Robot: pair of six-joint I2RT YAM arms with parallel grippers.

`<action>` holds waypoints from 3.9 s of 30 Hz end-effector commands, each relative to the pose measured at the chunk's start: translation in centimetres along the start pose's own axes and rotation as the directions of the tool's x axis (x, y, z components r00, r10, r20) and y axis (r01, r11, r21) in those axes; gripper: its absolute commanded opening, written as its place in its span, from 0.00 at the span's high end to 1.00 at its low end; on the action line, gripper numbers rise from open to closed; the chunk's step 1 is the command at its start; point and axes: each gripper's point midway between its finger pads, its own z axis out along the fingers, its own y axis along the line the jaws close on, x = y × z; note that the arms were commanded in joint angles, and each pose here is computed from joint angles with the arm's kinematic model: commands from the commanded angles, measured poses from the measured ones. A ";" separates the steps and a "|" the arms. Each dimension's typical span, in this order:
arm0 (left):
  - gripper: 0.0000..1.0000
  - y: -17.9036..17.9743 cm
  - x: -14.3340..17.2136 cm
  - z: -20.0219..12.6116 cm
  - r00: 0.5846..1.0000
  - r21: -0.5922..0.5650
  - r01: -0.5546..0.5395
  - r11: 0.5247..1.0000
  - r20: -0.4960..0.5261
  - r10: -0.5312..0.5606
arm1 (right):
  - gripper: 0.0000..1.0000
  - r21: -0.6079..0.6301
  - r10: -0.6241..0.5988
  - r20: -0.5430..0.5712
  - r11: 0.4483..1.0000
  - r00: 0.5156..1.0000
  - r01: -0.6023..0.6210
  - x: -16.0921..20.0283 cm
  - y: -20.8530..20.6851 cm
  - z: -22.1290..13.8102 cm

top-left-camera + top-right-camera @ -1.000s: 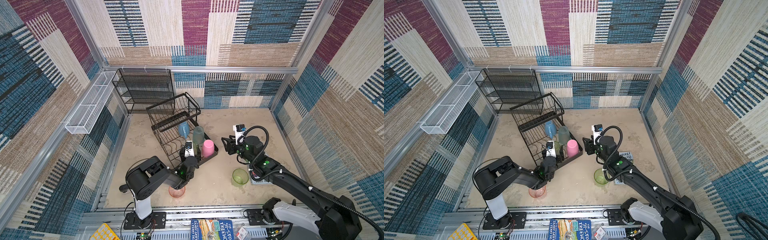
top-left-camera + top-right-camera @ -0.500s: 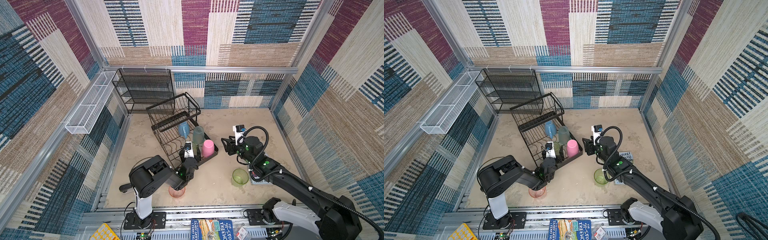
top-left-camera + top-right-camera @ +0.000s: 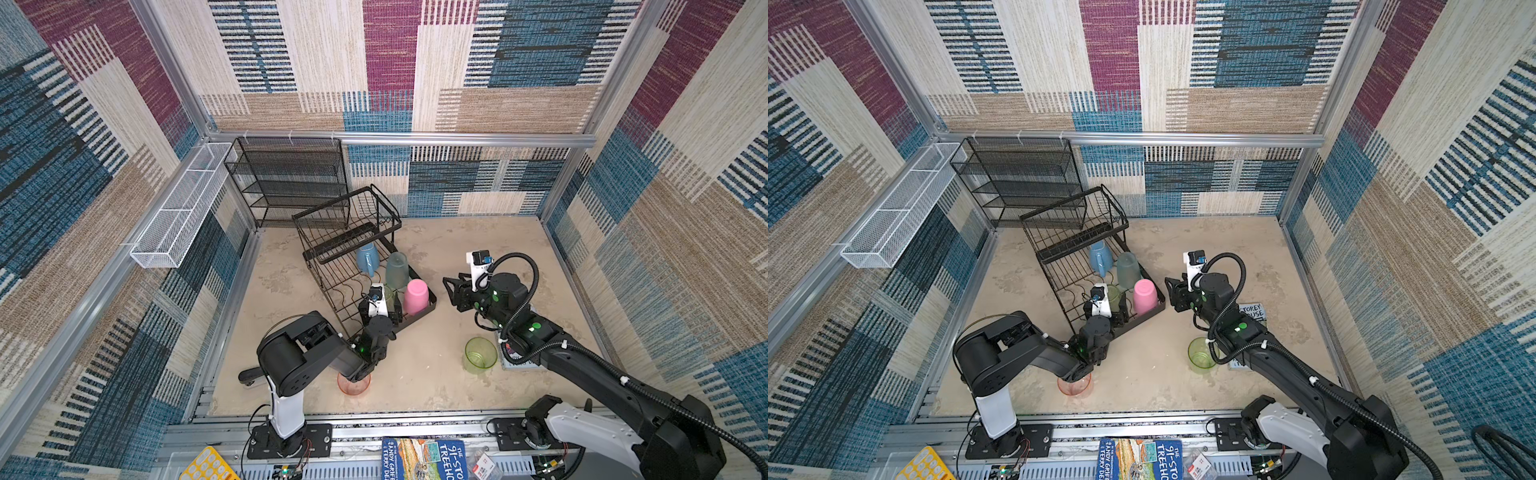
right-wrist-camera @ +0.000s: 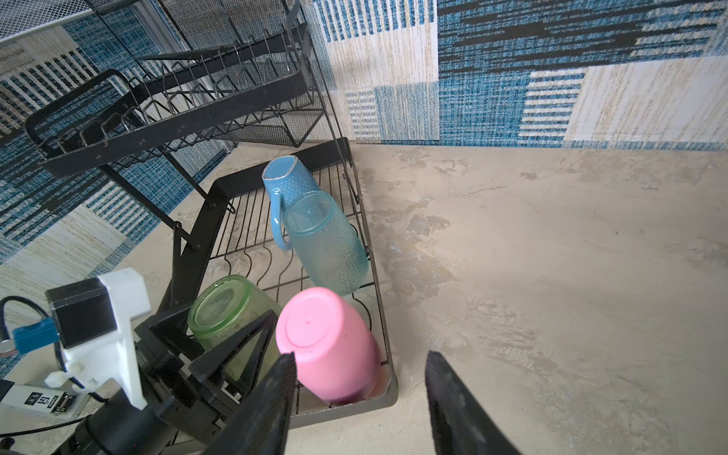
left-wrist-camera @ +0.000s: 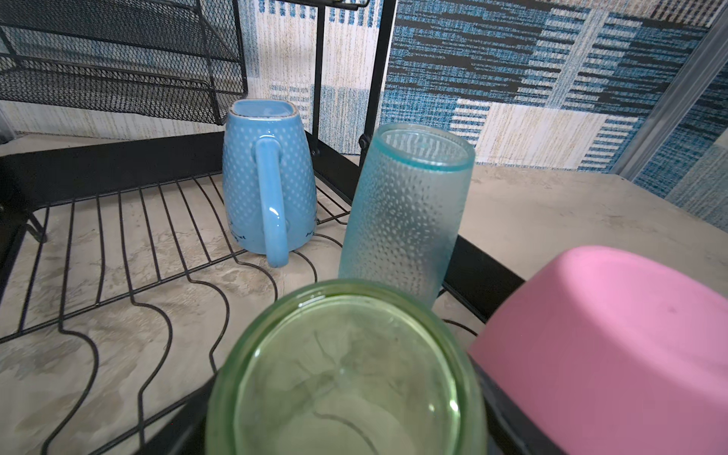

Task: Load cups into a dish rack
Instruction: Place the cup upside down at the dish rack, then pick up the cup from the bottom-right of the table.

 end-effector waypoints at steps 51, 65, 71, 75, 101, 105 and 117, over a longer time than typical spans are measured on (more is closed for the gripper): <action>0.00 -0.9 -5.4 -2.7 0.994 0.073 -0.048 0.996 0.102 0.040 | 0.30 0.072 0.057 -0.144 0.996 0.988 -0.047 0.8 -0.6 -0.4; 0.04 -0.2 -8.3 -5.2 1.000 0.097 -0.026 0.995 0.007 0.025 | 0.30 0.075 0.062 -0.222 0.996 0.973 -0.046 1.4 -0.4 -0.8; 0.05 -0.5 -9.6 -6.7 0.996 0.154 -0.041 0.987 -0.076 0.053 | 0.31 0.097 0.094 -0.293 0.993 0.952 -0.069 2.3 -0.5 -0.9; 0.04 -1.5 -10.6 -7.5 0.986 0.225 -0.065 0.972 -0.136 0.097 | 0.31 0.111 0.120 -0.346 0.990 0.930 -0.086 3.0 -0.4 -1.1; 0.05 -3.5 -13.3 -6.6 0.953 0.436 0.019 0.900 -0.280 0.115 | 0.41 0.326 0.312 -0.659 0.939 0.684 -0.114 9.6 -1.7 -6.2; 0.04 -3.4 -13.0 -6.4 0.948 0.427 0.037 0.904 -0.301 0.103 | 0.44 0.346 0.329 -0.678 0.932 0.657 -0.109 10.6 -1.6 -7.1; 0.05 -3.0 -12.2 -5.7 0.937 0.398 0.072 0.914 -0.342 0.075 | 0.50 0.382 0.360 -0.718 0.919 0.596 -0.095 14.3 0.0 -8.2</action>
